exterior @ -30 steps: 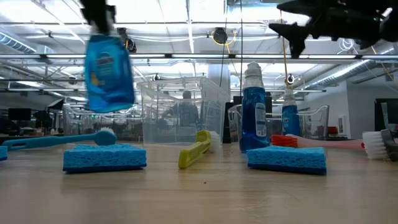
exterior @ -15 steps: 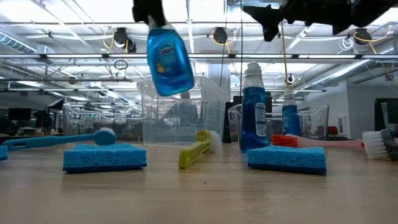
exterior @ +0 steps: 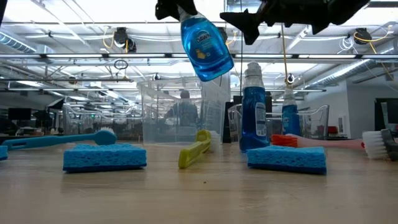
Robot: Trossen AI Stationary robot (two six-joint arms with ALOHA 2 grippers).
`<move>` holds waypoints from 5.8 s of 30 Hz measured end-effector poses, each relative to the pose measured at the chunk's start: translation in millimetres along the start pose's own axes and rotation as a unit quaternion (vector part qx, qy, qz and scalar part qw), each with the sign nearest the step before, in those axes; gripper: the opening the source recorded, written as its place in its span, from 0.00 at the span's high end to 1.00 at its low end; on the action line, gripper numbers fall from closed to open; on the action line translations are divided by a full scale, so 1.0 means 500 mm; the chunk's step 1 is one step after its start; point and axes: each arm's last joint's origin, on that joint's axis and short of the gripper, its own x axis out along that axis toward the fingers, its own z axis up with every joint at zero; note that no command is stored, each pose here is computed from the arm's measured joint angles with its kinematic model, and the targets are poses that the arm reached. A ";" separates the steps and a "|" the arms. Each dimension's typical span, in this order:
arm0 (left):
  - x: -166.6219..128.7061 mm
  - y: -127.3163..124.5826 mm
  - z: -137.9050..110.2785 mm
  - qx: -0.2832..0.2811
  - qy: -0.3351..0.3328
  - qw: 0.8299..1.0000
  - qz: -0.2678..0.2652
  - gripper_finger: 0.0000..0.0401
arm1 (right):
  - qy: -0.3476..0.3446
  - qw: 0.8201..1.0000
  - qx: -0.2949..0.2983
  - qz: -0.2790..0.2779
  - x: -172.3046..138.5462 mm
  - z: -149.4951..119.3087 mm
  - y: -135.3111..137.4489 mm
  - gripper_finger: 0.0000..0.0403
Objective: Pick & Place Kitchen Sink Supplies
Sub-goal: Put the blue soap dispenser into the right transparent bin
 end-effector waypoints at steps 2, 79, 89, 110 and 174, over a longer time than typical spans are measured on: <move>0.000 0.000 0.000 0.000 0.000 1.000 0.000 0.63 | 0.004 1.000 -0.005 -0.002 0.010 0.005 -0.003 0.30; 0.028 -0.007 0.018 0.019 -0.032 0.999 -0.011 0.64 | 0.090 0.993 0.041 -0.063 0.062 0.010 -0.017 0.67; 0.028 -0.008 0.019 0.019 -0.031 0.999 -0.017 0.59 | 0.089 0.993 0.052 -0.065 0.062 0.010 -0.017 0.68; -0.025 0.001 0.029 0.004 -0.097 0.995 0.040 0.41 | 0.056 0.997 0.030 -0.046 0.055 0.031 -0.014 0.97; 0.158 -0.039 -0.318 -0.129 -0.011 0.991 0.016 0.51 | 0.137 0.988 -0.075 0.009 0.079 0.051 0.076 0.65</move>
